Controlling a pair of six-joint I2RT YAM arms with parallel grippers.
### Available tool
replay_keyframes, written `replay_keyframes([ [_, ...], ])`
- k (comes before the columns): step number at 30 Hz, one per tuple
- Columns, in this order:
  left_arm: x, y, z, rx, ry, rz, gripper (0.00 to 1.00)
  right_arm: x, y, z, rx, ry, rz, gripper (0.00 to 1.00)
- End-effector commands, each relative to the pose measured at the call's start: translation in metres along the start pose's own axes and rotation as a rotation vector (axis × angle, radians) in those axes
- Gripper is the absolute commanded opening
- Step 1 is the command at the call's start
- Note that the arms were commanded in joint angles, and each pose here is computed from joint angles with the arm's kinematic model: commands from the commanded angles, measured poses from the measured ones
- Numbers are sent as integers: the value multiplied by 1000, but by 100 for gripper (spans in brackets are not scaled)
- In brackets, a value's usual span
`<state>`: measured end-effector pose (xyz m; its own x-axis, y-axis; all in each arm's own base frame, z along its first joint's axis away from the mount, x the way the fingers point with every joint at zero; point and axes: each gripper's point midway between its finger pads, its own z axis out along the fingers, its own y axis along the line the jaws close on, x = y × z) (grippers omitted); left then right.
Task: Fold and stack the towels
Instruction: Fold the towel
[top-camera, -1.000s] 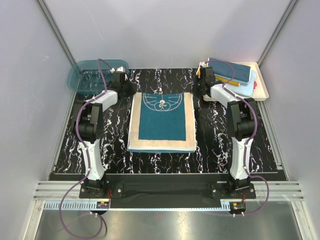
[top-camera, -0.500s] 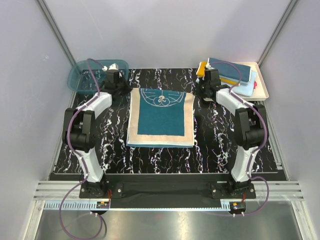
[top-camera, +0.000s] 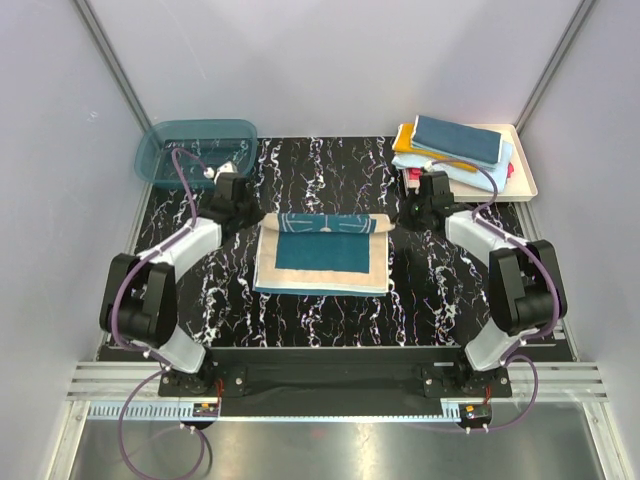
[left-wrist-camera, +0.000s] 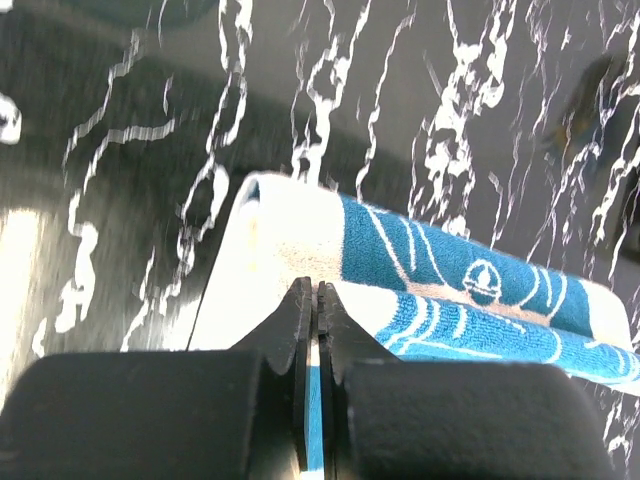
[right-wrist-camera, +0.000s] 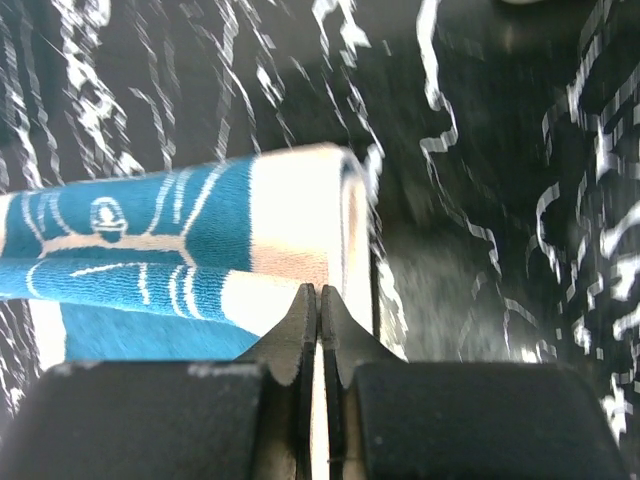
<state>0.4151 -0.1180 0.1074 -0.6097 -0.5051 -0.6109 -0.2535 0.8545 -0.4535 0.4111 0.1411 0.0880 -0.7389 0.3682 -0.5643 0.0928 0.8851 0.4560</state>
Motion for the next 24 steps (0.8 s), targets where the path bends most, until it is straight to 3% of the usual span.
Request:
replay_keyframes([
  [1,-7,14,-14,-54,-77,-35,0,-1,10,-17,-35,-45,6,0],
  [24,29,35,-60,-28,-40,-27,0,41,12,-62,-68,-11,-23,0],
])
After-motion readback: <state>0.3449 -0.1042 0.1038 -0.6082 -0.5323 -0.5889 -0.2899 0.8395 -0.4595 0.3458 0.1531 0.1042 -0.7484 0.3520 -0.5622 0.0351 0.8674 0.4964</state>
